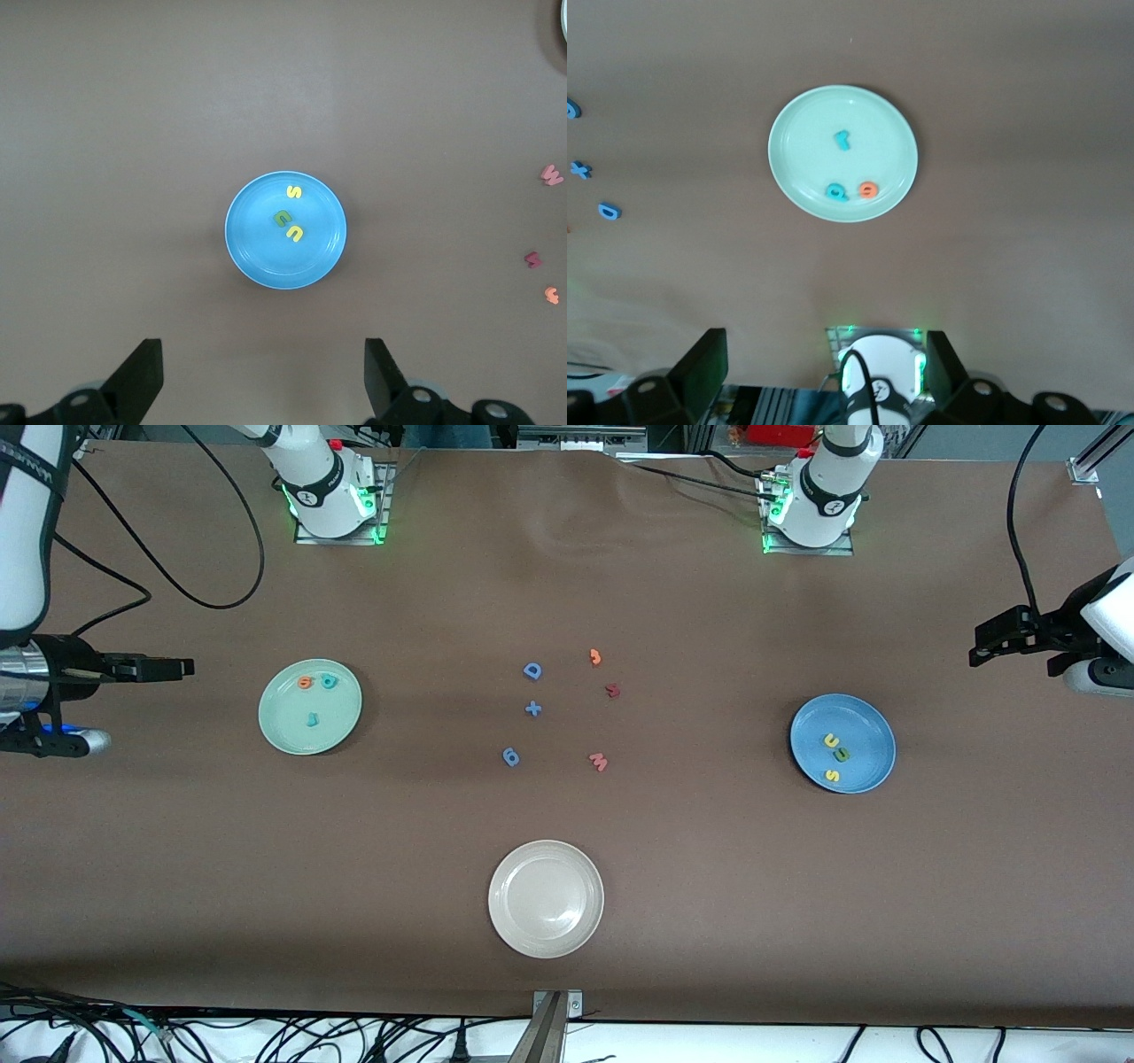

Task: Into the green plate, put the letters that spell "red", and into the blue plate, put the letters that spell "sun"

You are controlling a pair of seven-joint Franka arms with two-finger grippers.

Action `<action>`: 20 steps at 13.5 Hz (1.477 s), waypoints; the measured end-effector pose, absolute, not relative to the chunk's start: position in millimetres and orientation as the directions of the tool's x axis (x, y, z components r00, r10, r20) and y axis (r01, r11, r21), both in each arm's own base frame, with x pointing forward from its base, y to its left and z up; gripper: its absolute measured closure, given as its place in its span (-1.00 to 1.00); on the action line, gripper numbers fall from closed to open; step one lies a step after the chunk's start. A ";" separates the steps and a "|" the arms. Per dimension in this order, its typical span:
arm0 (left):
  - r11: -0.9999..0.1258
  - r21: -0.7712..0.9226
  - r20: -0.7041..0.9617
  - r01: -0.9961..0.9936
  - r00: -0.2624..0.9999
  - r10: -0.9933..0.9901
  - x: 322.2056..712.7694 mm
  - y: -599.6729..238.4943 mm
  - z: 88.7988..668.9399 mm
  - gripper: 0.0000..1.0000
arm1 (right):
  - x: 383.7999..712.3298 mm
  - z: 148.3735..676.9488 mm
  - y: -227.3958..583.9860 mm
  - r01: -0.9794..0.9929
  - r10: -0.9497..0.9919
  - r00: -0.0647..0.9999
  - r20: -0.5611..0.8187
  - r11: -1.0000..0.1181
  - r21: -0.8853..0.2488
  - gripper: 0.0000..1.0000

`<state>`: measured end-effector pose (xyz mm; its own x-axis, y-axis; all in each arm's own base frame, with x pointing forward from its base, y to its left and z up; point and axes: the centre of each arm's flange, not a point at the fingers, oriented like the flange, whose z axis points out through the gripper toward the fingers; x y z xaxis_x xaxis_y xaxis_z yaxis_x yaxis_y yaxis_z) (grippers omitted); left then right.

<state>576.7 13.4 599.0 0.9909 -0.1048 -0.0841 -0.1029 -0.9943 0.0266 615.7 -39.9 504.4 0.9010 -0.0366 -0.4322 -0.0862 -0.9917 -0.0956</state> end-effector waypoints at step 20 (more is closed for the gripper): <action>-0.994 0.027 -0.084 -0.103 0.991 -0.105 576.7 13.3 599.0 -1.00 | 585.5 560.9 -12.9 -0.014 -0.014 1.000 0.019 -1.000 -0.010 -0.99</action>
